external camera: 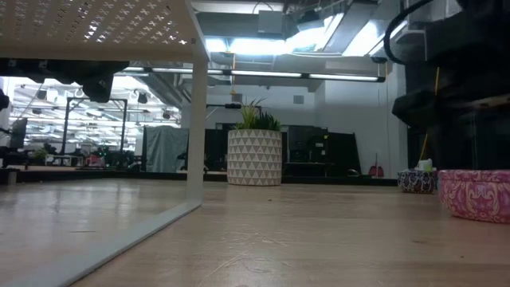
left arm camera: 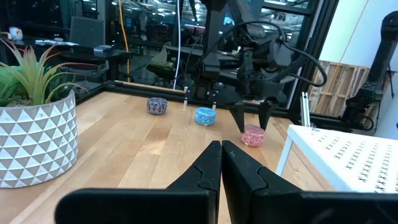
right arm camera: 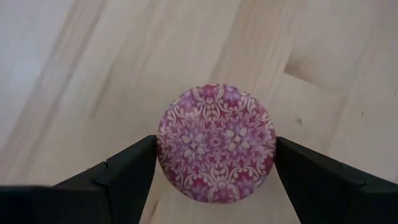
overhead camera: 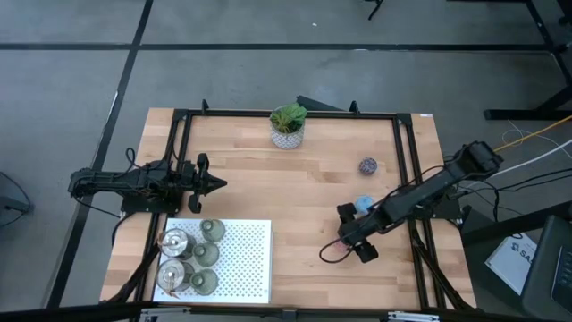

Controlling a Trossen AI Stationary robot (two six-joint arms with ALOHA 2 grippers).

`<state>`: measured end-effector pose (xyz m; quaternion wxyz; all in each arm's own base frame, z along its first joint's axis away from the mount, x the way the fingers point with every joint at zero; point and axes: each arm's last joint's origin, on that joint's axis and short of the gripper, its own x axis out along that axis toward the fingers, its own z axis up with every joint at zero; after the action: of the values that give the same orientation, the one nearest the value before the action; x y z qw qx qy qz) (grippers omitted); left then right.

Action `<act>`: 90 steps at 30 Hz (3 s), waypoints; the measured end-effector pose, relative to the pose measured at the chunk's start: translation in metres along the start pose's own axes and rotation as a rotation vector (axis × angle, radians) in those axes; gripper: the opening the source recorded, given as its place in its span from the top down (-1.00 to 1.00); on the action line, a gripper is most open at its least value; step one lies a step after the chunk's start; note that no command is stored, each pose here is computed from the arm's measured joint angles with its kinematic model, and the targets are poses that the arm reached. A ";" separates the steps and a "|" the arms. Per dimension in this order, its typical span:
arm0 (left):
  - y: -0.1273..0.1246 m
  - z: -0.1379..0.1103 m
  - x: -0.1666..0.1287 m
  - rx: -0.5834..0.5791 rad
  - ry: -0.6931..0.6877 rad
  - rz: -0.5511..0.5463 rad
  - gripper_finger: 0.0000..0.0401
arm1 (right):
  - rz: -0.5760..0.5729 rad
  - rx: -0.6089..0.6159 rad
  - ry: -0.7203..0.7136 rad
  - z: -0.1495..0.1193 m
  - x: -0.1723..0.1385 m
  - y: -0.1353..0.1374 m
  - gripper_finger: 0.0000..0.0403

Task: Pick & Place candle stick holders
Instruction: Put the pink scented candle on the shelf

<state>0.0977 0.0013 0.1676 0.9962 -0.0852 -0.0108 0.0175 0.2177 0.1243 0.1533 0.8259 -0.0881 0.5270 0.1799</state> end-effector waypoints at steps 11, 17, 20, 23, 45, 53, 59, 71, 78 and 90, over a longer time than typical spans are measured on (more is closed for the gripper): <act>0.000 0.000 0.000 0.000 0.000 0.000 0.97 | -0.018 -0.003 0.001 0.002 0.012 0.000 -0.59; 0.000 0.000 0.000 0.000 0.000 0.000 0.97 | -0.043 -0.026 -0.012 0.003 0.012 -0.001 -0.53; 0.000 0.000 0.000 0.000 0.000 0.000 0.97 | -0.053 -0.029 -0.019 0.003 0.012 -0.001 -0.43; 0.000 0.000 0.000 0.000 0.000 0.000 0.97 | -0.055 -0.027 -0.027 0.004 0.012 -0.002 -0.41; 0.000 0.000 0.000 0.000 0.000 0.000 0.96 | -0.028 0.087 -0.203 0.090 -0.051 -0.043 -0.44; 0.000 0.000 0.000 0.000 0.000 0.000 0.96 | -0.057 0.156 -0.365 0.128 -0.087 -0.063 -0.44; 0.000 0.000 0.000 0.000 -0.001 0.000 0.97 | -0.075 0.089 -0.378 0.165 -0.088 -0.070 -0.44; 0.000 0.001 0.000 0.000 -0.006 -0.001 0.97 | -0.098 -0.013 -0.463 0.238 -0.079 -0.077 -0.45; 0.000 0.000 0.000 -0.001 -0.005 -0.001 0.97 | 0.019 -0.067 -0.548 0.252 -0.057 -0.077 -0.45; 0.000 0.001 0.000 0.000 -0.005 -0.001 0.97 | 0.007 -0.046 -0.493 0.253 -0.016 -0.084 -0.45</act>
<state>0.0978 0.0013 0.1681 0.9961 -0.0852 -0.0134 0.0170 0.4564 0.1285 0.2720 0.9267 -0.0586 0.3054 0.2109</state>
